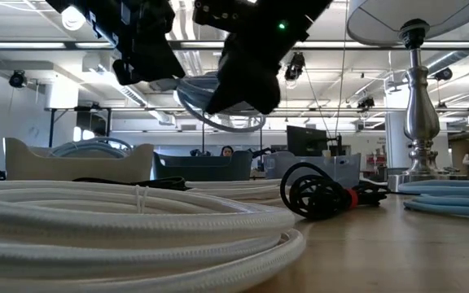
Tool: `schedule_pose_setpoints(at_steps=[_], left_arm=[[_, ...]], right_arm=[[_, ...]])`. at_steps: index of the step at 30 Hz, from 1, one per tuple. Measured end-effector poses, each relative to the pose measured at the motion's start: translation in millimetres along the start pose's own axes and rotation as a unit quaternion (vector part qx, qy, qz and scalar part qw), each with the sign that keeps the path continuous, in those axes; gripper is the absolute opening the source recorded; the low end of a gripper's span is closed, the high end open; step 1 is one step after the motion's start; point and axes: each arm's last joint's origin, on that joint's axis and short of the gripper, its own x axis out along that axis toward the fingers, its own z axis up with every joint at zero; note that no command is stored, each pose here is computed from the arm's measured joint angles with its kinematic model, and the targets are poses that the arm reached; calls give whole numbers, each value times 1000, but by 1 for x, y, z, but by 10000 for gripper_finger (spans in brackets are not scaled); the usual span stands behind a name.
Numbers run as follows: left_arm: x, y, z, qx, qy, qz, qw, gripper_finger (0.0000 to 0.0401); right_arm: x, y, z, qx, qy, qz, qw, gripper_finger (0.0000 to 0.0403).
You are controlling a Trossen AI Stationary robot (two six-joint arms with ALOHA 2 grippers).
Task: Pick & Place USB Port
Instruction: Put the top light blue HDMI cable into the white bin
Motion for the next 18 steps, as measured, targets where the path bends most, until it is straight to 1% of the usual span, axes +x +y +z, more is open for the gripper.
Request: schedule_pose_setpoints(at_steps=[4, 11, 18], left_arm=[[2, -1, 1, -1, -4, -1, 1000, 172], [12, -4, 5, -2, -25, -7, 1000, 172], [21, -4, 2, 1, -15, 0, 1000, 172]], right_arm=[[-5, -6, 2, 8, -5, 1, 1000, 13], [-6, -6, 3, 17, -11, -1, 1000, 13], [-6, -6, 3, 17, -12, 1, 1000, 13]])
